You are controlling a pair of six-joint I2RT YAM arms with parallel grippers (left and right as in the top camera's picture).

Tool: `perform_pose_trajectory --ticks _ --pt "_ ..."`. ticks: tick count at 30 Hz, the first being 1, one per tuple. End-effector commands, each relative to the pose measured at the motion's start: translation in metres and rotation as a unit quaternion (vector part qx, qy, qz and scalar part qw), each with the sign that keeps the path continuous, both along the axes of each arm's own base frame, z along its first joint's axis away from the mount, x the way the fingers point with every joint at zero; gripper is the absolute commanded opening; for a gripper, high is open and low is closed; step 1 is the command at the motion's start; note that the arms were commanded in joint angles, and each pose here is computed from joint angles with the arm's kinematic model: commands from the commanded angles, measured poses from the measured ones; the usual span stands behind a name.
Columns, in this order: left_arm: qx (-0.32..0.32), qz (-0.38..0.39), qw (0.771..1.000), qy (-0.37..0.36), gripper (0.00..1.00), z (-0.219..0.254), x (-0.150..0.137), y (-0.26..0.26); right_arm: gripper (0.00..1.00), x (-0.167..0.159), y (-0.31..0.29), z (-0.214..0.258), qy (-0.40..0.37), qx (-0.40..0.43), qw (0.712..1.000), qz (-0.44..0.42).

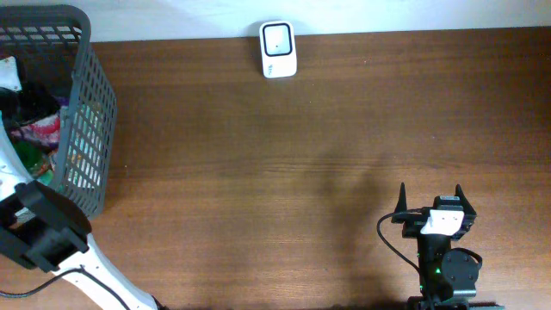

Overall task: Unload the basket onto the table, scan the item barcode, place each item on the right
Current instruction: 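Reach the left gripper into the grey basket and grasp the green wipes pack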

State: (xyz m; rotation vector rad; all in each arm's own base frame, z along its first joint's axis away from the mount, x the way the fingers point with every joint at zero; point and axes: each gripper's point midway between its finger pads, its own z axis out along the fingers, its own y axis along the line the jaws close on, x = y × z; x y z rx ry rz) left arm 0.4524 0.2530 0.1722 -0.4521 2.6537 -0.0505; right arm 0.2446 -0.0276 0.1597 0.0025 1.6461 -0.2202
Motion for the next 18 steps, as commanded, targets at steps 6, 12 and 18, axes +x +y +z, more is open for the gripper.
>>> perform_pose_trajectory --ticks 6,12,18 --pt "-0.040 -0.087 0.994 0.045 0.73 -0.057 0.020 -0.043 0.99 0.000 -0.004 -0.004 0.004 -0.002 1.000 -0.010" --pt "-0.035 -0.085 0.992 0.087 0.67 -0.083 0.012 -0.043 0.99 0.000 -0.004 -0.004 0.004 -0.002 1.000 -0.010" --pt "0.024 -0.060 0.989 0.134 0.71 -0.101 -0.002 -0.020 0.99 0.000 -0.004 -0.004 0.004 -0.002 1.000 -0.010"
